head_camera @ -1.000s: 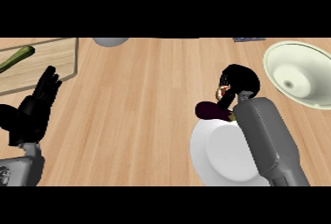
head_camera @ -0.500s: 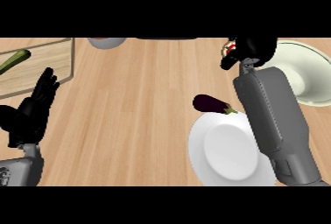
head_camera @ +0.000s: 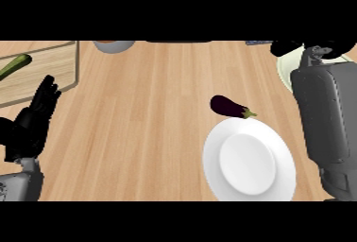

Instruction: Pick the cupcake from the plate and place it in the bowl

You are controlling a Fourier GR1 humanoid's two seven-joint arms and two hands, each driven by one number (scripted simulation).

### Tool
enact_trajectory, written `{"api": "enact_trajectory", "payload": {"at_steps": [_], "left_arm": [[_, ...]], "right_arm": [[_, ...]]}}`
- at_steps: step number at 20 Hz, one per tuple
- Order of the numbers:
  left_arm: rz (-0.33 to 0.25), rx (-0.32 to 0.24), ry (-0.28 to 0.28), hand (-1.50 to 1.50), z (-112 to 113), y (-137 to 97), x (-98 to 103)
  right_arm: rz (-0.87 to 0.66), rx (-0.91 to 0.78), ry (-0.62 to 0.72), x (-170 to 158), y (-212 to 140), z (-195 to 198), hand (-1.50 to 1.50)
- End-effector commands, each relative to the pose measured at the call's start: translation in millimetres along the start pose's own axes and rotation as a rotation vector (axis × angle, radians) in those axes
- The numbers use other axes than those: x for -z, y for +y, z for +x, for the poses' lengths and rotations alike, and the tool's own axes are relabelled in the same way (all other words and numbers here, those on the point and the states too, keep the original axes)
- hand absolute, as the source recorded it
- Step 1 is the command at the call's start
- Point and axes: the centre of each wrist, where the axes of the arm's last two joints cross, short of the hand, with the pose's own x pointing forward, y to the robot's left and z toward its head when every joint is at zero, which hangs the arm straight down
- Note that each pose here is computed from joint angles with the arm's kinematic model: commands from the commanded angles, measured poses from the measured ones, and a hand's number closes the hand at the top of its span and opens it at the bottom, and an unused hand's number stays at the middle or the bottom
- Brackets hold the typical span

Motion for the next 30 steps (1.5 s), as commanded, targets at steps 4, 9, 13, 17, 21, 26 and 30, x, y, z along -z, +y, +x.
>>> {"api": "enact_trajectory", "payload": {"at_steps": [4,9,13,17,21,26,30], "left_arm": [[-0.012,-0.007,0.016,0.0,14,2,-16],[-0.013,-0.012,-0.014,0.0,12,-17,-9],[-0.022,-0.002,-0.014,0.0,8,1,-5],[-0.023,-0.012,-0.023,0.0,21,-13,11],[-0.033,-0.013,-0.019,0.0,9,-9,2],[-0.039,-0.014,-0.024,0.0,14,-9,6],[-0.037,-0.011,-0.018,0.0,16,-3,9]], "right_arm": [[-0.01,0.109,0.05,48,-12,-52,1.5],[0.005,0.116,0.073,64,32,-111,1.5],[0.001,0.132,0.072,83,34,-127,1.5],[0.001,0.112,0.077,86,48,-174,1.5],[0.177,-0.165,0.219,87,51,-205,1.5],[0.256,0.046,0.329,94,46,-214,-1.5],[0.304,0.115,0.221,88,39,-261,-1.5]]}}
